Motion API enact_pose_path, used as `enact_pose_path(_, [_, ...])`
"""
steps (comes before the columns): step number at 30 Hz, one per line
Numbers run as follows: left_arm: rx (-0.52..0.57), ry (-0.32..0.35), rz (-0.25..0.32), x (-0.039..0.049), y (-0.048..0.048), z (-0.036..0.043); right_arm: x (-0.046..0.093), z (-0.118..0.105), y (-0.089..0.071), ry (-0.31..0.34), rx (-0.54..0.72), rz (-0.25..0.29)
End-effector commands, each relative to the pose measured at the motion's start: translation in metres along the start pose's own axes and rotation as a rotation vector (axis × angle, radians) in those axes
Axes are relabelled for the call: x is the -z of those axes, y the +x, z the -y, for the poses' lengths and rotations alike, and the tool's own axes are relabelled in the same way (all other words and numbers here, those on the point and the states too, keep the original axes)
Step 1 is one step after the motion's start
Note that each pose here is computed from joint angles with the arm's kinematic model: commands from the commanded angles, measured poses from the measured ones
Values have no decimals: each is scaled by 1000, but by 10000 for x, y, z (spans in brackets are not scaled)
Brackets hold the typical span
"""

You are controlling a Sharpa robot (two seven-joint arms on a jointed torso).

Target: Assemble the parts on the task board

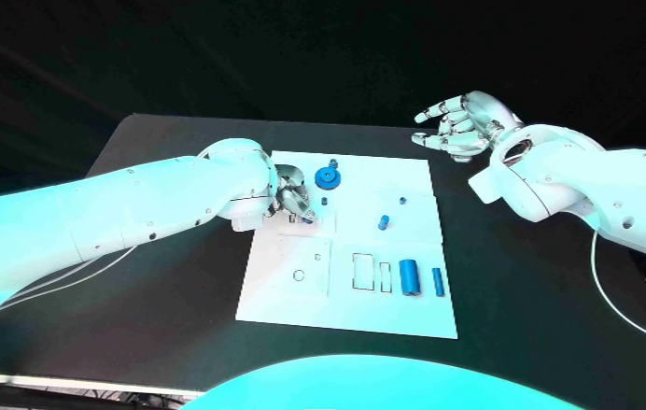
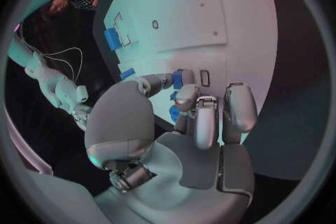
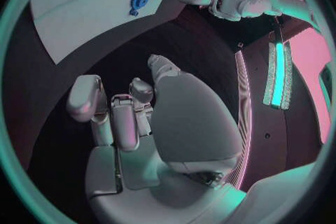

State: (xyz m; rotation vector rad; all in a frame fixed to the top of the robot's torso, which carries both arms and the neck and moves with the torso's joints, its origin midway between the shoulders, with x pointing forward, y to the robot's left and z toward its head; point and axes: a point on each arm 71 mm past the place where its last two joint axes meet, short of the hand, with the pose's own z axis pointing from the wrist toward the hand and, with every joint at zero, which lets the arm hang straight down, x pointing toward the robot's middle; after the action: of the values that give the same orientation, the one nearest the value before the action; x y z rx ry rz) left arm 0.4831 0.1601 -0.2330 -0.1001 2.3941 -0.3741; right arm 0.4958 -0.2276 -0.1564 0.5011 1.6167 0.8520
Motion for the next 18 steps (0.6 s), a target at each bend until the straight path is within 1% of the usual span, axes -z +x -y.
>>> enact_pose_path(1, [-4, 8, -28, -19, 63, 33, 2, -11, 10, -14, 8, -10])
enact_pose_path(18, [-8, 5, -33, -29, 62, 40, 5, -9, 11, -12, 8, -12])
